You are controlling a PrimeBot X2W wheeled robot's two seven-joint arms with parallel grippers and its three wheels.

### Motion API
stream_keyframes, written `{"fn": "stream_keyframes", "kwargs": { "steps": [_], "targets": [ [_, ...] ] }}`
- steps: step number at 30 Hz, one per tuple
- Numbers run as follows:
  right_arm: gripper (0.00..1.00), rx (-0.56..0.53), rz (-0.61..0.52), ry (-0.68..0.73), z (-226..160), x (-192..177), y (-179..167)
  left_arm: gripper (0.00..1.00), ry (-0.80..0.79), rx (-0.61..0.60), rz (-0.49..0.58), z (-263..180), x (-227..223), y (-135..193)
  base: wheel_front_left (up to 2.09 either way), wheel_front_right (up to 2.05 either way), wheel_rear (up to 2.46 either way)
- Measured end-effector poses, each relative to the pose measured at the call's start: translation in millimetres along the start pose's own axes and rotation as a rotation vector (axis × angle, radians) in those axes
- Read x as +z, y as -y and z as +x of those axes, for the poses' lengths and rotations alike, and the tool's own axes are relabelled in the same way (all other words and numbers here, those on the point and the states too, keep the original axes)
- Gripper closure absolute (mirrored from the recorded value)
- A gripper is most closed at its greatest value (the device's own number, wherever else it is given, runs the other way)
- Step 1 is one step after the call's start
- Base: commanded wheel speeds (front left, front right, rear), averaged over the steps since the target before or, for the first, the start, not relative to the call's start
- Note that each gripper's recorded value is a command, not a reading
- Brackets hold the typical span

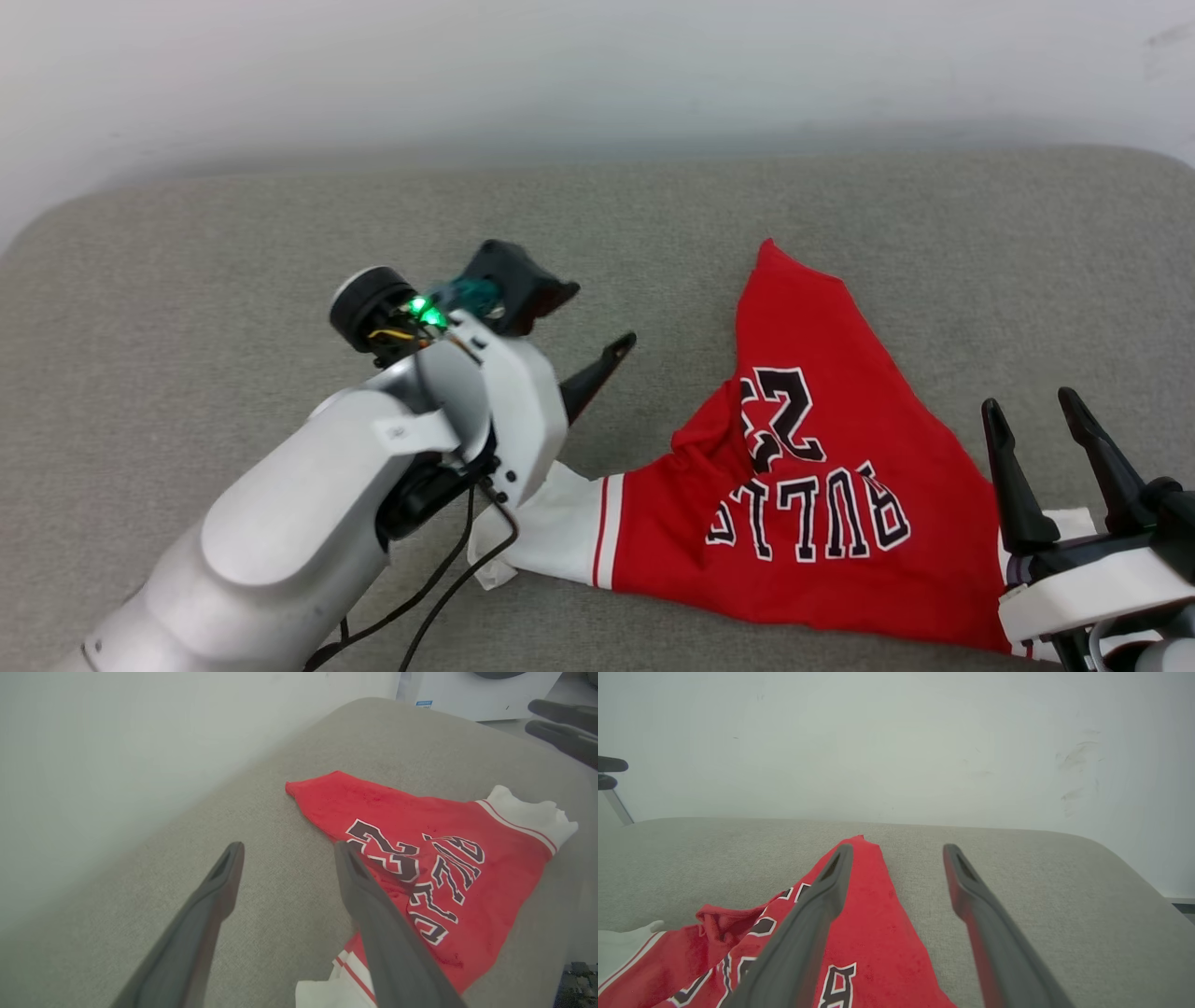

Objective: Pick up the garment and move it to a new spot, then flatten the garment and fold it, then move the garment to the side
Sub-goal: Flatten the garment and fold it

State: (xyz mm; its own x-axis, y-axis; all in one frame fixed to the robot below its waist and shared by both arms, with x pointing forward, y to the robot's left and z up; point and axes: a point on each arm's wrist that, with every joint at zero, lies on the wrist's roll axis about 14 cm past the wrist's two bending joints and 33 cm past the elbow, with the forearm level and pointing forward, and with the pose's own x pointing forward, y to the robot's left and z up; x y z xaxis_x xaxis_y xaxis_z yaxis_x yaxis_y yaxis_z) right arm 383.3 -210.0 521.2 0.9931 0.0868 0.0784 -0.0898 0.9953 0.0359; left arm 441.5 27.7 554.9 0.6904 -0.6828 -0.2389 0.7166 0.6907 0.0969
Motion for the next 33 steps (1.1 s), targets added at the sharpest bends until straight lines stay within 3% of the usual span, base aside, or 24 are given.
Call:
{"fn": "stream_keyframes", "kwargs": {
  "steps": [4, 9, 15, 24, 25, 26, 33],
  "targets": [
    [0.00, -0.019, -0.010, -0.011, 0, -5, 6, 0.00, -0.274, -0.168, -0.032, 14, -35, 33, 0.00, 0.00, 0.00],
    [0.00, -0.035, -0.024, -0.024, 4, -12, 12, 0.00, -0.506, -0.315, -0.011, 21, -68, 60, 0.00, 0.00, 0.00],
    [0.00, -0.051, -0.030, -0.042, 9, -22, 17, 0.00, -0.690, -0.367, 0.042, 31, -116, 64, 0.00, 0.00, 0.00],
    [0.00, -0.083, -0.042, -0.084, 15, -41, 27, 0.00, -0.814, -0.421, 0.062, 40, -164, 74, 0.00, 0.00, 0.00],
    [0.00, -0.085, -0.044, -0.091, 15, -43, 28, 0.26, -0.812, -0.427, 0.066, 40, -166, 76, 0.00, 0.00, 0.00],
    [0.00, -0.087, -0.044, -0.092, 15, -45, 29, 1.00, -0.805, -0.425, 0.091, 41, -166, 75, 0.00, 0.00, 0.00],
    [0.00, -0.064, -0.047, -0.079, 25, -44, 23, 1.00, -0.632, -0.413, 0.103, 47, -143, 72, 0.00, 0.00, 0.00]
  ]
}}
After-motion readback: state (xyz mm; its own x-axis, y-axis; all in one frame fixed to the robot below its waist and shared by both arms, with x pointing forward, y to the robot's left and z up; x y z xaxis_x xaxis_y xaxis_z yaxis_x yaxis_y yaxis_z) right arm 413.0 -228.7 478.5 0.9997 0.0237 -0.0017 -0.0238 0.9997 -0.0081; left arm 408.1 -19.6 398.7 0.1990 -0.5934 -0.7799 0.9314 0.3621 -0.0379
